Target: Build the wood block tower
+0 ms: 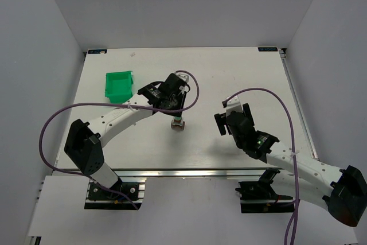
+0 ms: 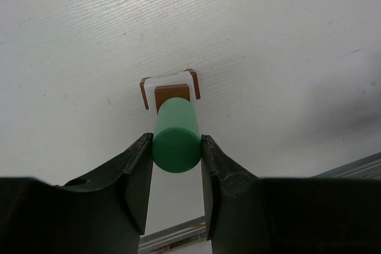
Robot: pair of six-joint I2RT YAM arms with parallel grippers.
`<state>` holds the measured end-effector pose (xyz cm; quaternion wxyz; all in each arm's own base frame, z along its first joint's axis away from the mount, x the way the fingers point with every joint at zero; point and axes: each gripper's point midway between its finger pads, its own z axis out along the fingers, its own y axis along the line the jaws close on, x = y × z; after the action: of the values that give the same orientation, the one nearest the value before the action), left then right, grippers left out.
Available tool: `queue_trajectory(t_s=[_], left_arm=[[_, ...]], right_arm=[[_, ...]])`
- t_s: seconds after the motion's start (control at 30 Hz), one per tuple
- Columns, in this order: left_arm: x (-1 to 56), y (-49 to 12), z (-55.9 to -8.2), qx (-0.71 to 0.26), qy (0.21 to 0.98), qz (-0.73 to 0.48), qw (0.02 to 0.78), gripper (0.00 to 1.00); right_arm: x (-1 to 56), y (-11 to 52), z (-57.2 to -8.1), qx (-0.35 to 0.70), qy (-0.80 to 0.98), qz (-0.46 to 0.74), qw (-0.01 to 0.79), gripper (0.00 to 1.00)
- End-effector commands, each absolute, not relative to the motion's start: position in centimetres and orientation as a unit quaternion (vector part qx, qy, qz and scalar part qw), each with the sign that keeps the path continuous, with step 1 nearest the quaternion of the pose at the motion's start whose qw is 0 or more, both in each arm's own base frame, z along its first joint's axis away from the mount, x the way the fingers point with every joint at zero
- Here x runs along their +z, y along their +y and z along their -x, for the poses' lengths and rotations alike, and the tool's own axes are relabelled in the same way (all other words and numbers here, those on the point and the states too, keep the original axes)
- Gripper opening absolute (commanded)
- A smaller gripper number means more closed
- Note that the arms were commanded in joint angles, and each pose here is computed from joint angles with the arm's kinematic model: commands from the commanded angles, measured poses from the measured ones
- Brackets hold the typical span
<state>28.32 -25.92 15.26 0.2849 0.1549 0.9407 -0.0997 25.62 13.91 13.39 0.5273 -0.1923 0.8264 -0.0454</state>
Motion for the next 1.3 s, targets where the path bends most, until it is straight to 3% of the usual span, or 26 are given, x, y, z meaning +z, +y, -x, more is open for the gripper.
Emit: queue_trajectory(t_s=[0.0, 1.27], left_arm=[[15.7, -25.9, -28.5, -0.094, 0.937, -0.158, 0.299, 0.01], [14.2, -26.3, -28.6, -0.085, 0.94, -0.17, 0.283, 0.1]], right_arm=[[13.9, 14.0, -25.9, -0.043, 0.823, 0.182, 0.536, 0.9], [13.4, 14.2, -25.8, -0.044, 0.828, 0.195, 0.525, 0.89]])
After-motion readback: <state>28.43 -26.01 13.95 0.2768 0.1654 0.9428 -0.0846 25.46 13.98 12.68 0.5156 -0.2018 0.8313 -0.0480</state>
